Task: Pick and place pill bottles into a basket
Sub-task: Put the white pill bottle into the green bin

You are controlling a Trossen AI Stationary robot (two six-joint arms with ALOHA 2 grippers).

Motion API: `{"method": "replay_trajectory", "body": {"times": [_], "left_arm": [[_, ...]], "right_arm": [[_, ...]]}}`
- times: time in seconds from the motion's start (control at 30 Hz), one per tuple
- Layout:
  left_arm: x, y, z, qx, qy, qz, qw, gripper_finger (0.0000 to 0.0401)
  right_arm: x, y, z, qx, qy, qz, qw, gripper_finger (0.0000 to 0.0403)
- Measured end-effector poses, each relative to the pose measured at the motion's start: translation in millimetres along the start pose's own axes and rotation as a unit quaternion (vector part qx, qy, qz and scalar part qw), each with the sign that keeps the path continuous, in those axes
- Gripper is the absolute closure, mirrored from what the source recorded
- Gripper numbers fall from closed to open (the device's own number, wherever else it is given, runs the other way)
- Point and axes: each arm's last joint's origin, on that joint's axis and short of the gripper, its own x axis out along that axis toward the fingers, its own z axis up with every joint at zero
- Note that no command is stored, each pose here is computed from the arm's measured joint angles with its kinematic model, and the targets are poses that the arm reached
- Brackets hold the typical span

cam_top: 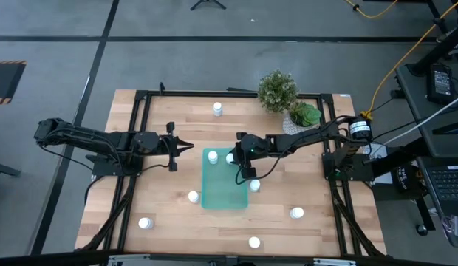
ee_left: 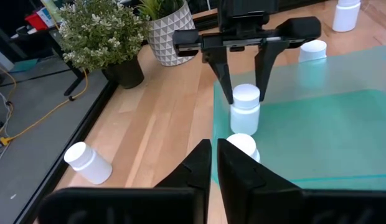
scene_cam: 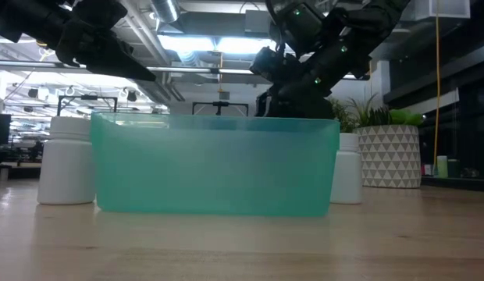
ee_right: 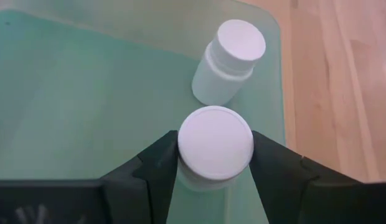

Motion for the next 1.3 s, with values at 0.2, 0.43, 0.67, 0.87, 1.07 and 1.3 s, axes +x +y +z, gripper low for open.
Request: {"method": "replay_trajectory", "body": {"times": [0.2, 0.43, 0.67, 0.87, 1.07, 1.3], "left_arm": [[0.0, 0.0, 0.0, 0.0, 0.0, 0.0, 1.0, 0.0377], [0.0, 0.0, 0.0, -0.001, 0.0, 0.0, 1.0, 0.0371], [0.0, 0.0, 0.0, -0.001, 0.0, 0.0, 1.0, 0.0367], [0.0, 0.0, 0.0, -0.001, 0.0, 0.0, 1.0, 0.0365], [0.0, 0.0, 0.0, -0.001, 0.0, 0.0, 1.0, 0.0361], [0.0, 0.0, 0.0, -0.001, 0.0, 0.0, 1.0, 0.0359]], "right_arm": [[0.0, 0.0, 0.0, 0.0, 0.0, 0.0, 1.0, 0.0213], [0.0, -1.3, -0.3, 0.004, 0.006, -0.024, 1.0, 0.0212], [-0.1, -1.8, -0.4, 0.01, 0.009, -0.033, 0.999, 0.0212], [-0.1, -1.8, -0.5, 0.01, 0.009, -0.033, 0.999, 0.0212], [-0.1, -1.8, -0.5, 0.024, 0.009, -0.033, 0.999, 0.0212], [-0.1, -1.5, -0.5, 0.024, 0.008, -0.029, 0.999, 0.0212]]}}
